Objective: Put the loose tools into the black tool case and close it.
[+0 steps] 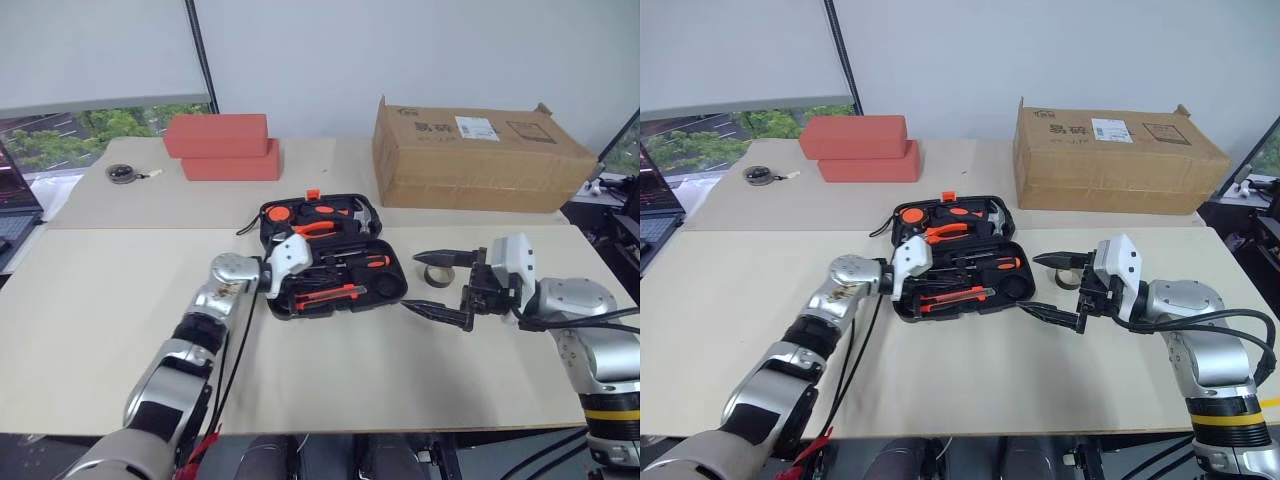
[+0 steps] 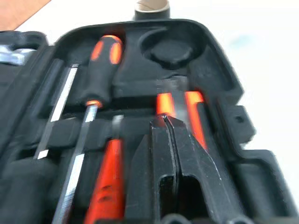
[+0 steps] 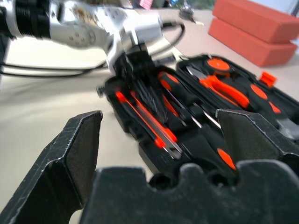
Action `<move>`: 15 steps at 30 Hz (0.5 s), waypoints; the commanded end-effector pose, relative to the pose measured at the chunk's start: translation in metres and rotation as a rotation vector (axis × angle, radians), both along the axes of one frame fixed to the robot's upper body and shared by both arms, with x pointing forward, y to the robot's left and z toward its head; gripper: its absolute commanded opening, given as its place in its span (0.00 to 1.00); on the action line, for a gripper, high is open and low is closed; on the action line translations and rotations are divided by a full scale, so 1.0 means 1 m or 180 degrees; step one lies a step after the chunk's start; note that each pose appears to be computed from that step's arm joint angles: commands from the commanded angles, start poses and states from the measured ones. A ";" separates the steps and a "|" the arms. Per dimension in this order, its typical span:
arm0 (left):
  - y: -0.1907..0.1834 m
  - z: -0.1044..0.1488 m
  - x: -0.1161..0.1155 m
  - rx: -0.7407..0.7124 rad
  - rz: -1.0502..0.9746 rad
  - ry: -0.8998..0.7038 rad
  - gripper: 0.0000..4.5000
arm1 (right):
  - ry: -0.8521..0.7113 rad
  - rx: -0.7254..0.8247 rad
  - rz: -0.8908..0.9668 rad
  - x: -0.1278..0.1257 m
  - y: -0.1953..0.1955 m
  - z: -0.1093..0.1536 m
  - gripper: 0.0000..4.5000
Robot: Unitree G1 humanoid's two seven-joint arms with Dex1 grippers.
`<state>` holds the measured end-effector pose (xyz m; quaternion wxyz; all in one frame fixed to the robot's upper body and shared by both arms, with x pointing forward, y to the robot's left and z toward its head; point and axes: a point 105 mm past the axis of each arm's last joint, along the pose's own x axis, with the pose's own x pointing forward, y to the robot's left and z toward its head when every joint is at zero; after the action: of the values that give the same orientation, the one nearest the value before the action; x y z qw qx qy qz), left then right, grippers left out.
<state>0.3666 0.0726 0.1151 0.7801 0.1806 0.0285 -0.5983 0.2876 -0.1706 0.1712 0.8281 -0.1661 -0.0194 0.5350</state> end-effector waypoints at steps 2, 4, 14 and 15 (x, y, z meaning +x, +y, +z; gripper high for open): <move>0.011 0.046 -0.009 -0.0245 -0.0066 -0.0286 0.00 | -0.0054 -0.0182 -0.0090 0.005 -0.008 0.001 1.00; 0.020 0.059 -0.020 -0.0321 -0.0111 -0.0233 0.00 | 0.0010 -0.0298 -0.0168 0.009 -0.012 -0.005 1.00; 0.056 0.099 -0.095 -0.0345 -0.0525 0.0096 0.74 | 0.0416 -0.1003 -0.0629 0.018 -0.051 -0.031 1.00; 0.058 0.100 -0.099 -0.0325 -0.0522 0.0102 0.81 | 0.0419 -0.1049 -0.0668 0.019 -0.054 -0.031 1.00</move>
<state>0.2808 0.1325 0.1968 0.7495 0.1228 0.0232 -0.6501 0.3040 -0.2170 0.1292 0.8360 -0.2484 0.1450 0.4673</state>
